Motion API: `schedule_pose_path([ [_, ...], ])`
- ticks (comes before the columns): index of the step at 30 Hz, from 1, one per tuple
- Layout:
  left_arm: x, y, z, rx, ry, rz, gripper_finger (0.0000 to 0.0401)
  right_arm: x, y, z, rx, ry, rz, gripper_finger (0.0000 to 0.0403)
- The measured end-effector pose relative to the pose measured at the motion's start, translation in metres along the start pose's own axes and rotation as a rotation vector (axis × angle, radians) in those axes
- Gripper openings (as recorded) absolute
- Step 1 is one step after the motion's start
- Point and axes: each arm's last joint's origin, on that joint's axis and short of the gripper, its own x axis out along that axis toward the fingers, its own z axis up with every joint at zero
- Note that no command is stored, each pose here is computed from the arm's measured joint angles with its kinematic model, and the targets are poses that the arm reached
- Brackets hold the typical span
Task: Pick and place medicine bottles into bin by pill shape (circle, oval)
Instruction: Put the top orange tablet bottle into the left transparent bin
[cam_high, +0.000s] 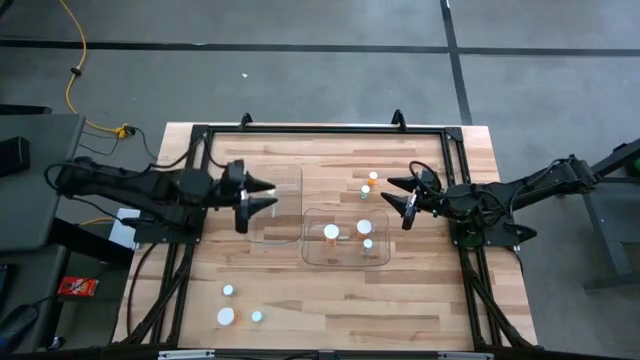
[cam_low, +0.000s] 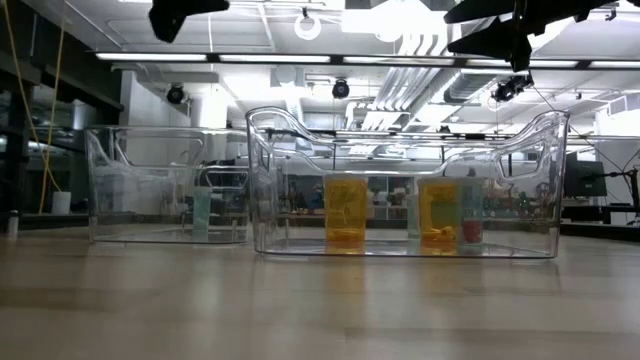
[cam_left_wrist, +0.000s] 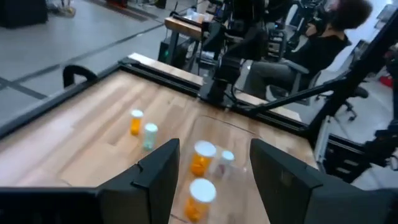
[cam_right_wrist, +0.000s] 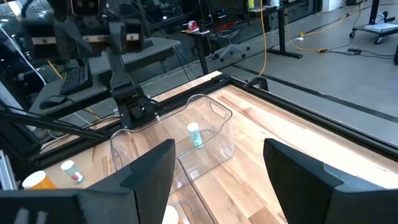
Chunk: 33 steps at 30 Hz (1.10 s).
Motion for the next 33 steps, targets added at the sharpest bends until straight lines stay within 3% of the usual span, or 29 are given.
schedule_pose_path([
  [33,-0.0001,-0.0037,-0.0088,0.057,0.010,-0.037,0.0186,0.0000,0.0007,-0.0002,-0.007,0.008,0.022,0.0238],
])
